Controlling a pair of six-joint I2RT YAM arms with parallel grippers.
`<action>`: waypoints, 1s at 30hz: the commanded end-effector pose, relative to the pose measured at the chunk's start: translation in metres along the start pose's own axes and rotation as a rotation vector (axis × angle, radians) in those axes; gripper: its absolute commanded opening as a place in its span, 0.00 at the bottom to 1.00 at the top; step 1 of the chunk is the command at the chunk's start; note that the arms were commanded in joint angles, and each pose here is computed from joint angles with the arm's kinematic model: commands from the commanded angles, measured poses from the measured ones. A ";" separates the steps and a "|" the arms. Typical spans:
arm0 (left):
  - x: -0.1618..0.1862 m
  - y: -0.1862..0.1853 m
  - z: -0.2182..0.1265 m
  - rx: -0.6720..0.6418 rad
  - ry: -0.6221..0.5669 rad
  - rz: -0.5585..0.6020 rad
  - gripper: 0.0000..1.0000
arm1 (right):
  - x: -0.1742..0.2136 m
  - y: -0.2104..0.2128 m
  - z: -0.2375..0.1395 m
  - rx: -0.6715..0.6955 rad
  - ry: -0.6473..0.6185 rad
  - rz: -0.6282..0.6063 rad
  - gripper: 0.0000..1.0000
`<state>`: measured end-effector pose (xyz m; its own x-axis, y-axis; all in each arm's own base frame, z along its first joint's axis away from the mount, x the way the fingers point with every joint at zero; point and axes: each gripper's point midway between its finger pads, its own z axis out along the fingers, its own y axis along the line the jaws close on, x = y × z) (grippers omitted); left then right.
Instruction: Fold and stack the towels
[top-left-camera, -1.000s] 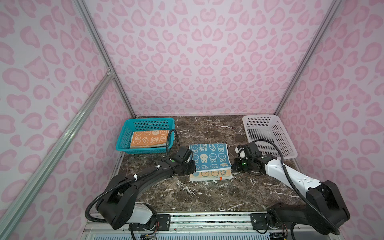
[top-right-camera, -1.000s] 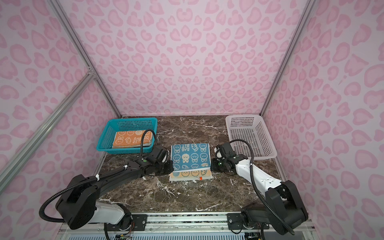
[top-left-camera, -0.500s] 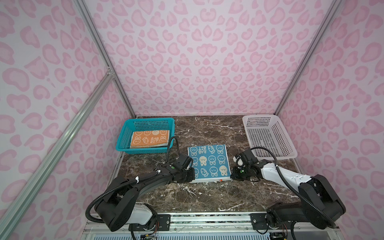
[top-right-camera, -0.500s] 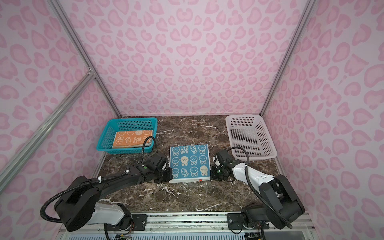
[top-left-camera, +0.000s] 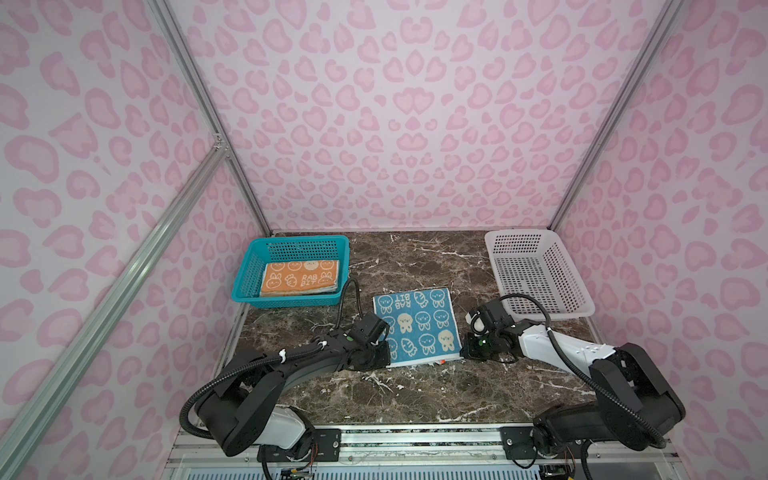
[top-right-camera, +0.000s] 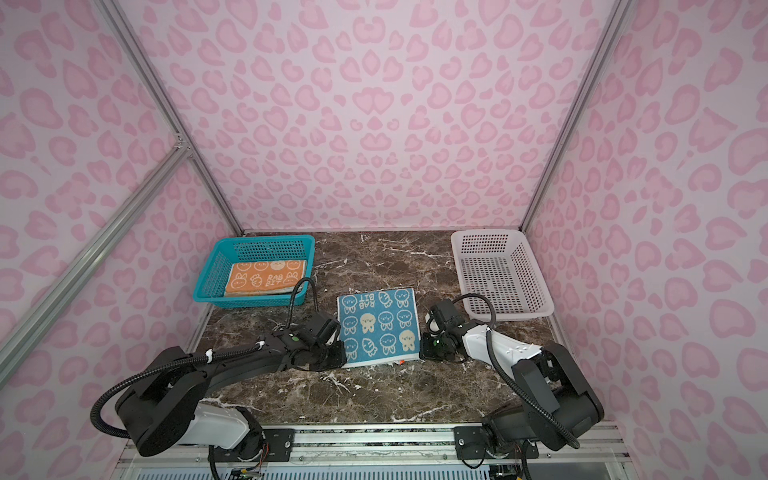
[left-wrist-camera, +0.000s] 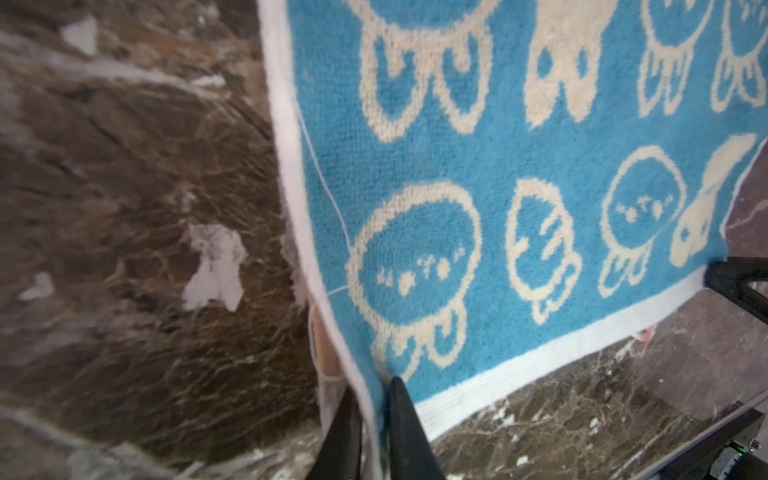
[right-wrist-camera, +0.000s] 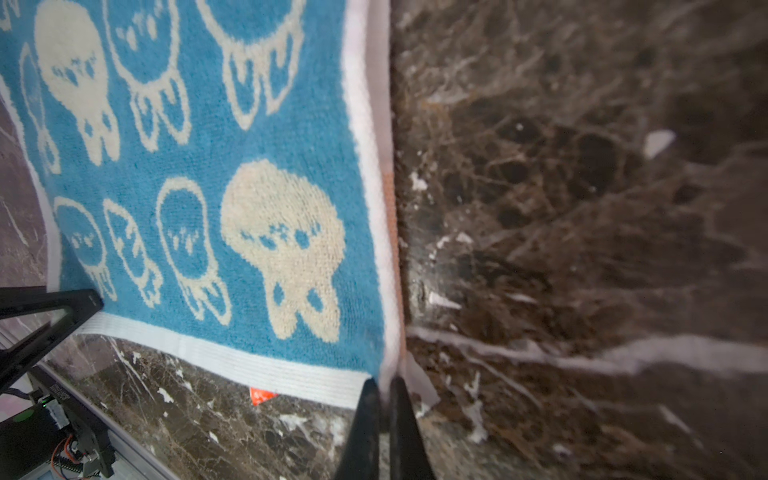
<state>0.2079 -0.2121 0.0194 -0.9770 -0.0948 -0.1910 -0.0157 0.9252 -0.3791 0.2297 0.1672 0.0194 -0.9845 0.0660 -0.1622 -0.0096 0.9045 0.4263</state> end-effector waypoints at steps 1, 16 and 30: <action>0.003 0.005 0.000 -0.021 0.001 -0.001 0.20 | 0.001 -0.012 0.002 0.054 -0.006 0.008 0.00; -0.022 0.003 -0.026 -0.091 -0.095 0.023 0.55 | -0.004 0.016 -0.027 0.037 -0.058 -0.056 0.57; -0.104 -0.047 -0.071 0.114 -0.334 -0.078 0.98 | -0.029 0.076 -0.026 -0.251 -0.101 -0.099 0.98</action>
<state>0.2795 -0.2060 0.1081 -0.8677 -0.2559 -0.4261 -0.0566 0.9026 -0.4267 0.2480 0.2100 0.0779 -0.9558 0.0250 -0.2930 -0.1473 0.8217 0.5506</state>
